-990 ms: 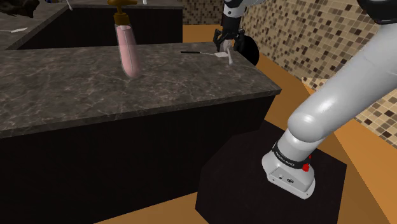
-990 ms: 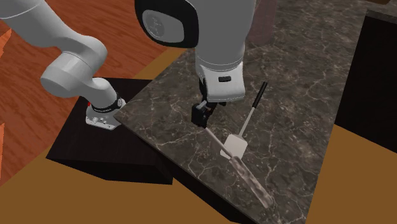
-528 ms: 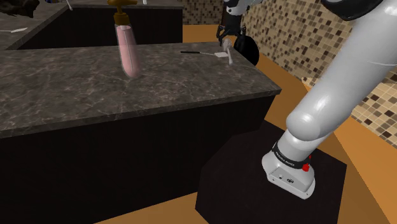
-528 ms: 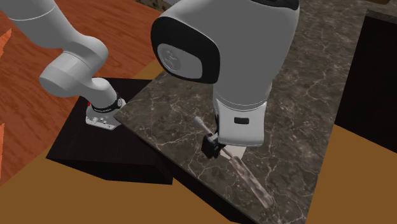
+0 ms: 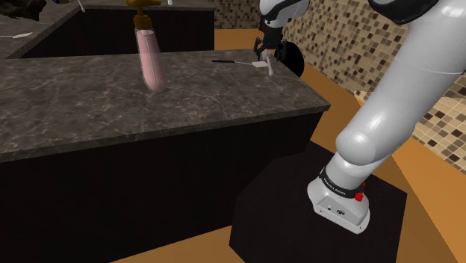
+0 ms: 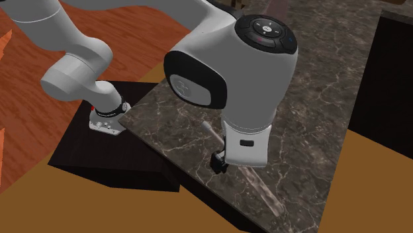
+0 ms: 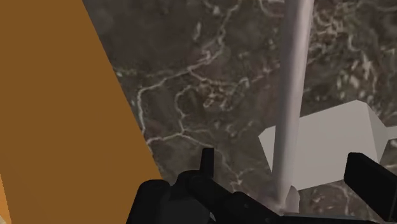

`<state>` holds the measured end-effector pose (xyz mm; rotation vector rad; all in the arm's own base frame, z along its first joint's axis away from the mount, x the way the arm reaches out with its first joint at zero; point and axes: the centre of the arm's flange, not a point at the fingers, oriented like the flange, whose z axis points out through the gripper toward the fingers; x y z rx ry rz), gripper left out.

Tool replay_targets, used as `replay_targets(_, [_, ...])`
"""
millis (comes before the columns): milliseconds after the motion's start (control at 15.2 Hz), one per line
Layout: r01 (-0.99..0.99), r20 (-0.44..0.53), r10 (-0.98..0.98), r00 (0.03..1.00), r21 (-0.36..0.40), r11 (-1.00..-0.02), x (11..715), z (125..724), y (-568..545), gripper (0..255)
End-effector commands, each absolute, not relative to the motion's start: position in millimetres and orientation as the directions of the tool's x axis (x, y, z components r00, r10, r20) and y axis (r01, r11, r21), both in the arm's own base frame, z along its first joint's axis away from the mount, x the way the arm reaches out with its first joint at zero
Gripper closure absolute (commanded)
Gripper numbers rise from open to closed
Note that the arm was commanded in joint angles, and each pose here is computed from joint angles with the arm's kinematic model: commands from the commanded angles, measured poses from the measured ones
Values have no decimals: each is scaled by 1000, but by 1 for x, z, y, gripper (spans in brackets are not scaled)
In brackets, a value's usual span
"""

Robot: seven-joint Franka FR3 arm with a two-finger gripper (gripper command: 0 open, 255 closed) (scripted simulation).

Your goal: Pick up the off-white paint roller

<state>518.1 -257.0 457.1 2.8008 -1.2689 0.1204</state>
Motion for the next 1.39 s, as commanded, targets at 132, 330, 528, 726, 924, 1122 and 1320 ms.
replay_targets(132, [-752,98,-747,657,26,-658,519,454,-258,255])
replay_targets(330, [-752,98,-747,657,26,-658,520,454,-257,255])
replay_targets(528, [-752,98,-747,657,26,-658,519,454,-257,255])
replay_targets(726, [-752,98,-747,657,26,-658,519,459,-257,255])
replay_targets(924, [-752,98,-747,657,26,-658,519,475,-257,255])
replay_targets(1122, [-752,98,-747,657,26,-658,519,491,-257,255])
replay_targets(1320, [-752,98,-747,657,26,-658,519,506,-257,255])
